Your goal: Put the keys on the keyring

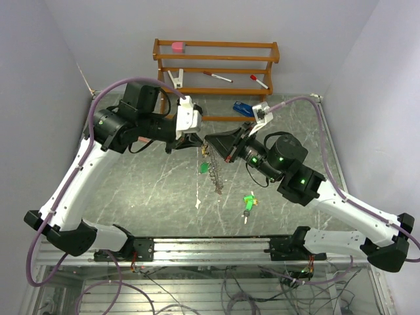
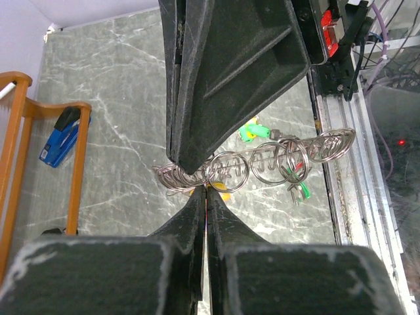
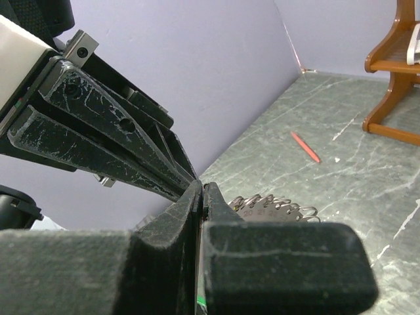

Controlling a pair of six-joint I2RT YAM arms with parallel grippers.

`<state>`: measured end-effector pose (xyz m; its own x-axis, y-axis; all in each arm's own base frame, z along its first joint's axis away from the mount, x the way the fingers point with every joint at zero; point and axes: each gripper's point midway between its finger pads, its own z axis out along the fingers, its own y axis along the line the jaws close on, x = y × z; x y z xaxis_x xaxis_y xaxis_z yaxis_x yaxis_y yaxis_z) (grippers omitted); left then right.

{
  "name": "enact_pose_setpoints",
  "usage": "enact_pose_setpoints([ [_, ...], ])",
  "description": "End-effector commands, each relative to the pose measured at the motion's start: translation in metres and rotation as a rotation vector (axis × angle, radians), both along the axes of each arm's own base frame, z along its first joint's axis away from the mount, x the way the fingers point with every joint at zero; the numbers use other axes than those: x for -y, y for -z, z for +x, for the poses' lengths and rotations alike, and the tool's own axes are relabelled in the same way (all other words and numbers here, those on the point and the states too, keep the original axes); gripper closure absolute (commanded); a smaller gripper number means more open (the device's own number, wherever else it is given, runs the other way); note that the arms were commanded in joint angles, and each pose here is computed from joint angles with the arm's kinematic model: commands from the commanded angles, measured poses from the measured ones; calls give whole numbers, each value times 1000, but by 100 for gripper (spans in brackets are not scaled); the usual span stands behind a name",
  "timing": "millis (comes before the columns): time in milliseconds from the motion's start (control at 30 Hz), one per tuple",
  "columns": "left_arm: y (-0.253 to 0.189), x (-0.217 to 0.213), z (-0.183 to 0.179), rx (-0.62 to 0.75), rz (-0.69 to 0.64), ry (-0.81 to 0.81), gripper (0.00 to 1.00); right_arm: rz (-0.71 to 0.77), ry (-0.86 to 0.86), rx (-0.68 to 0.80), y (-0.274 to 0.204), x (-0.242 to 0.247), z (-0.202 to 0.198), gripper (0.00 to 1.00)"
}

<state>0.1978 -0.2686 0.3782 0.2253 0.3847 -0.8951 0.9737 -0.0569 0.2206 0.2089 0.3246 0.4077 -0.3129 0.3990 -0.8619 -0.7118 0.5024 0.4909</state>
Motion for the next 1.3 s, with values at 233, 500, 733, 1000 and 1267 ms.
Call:
enact_pose_setpoints([
  [233,-25,-4,1,58,-19,-43,67,83,22,81,-27,11,-3,100],
  [500,-30,-6,9,59,-34,-67,61,65,-55,153,-33,9,-17,100],
  [733,-28,-3,11,49,-39,-56,61,67,-117,197,-39,6,-29,100],
  [1000,-30,1,-11,16,-72,69,65,65,-148,211,-37,3,-34,100],
  [1267,-31,-5,-24,12,-74,112,67,48,-128,220,-35,9,-33,100],
])
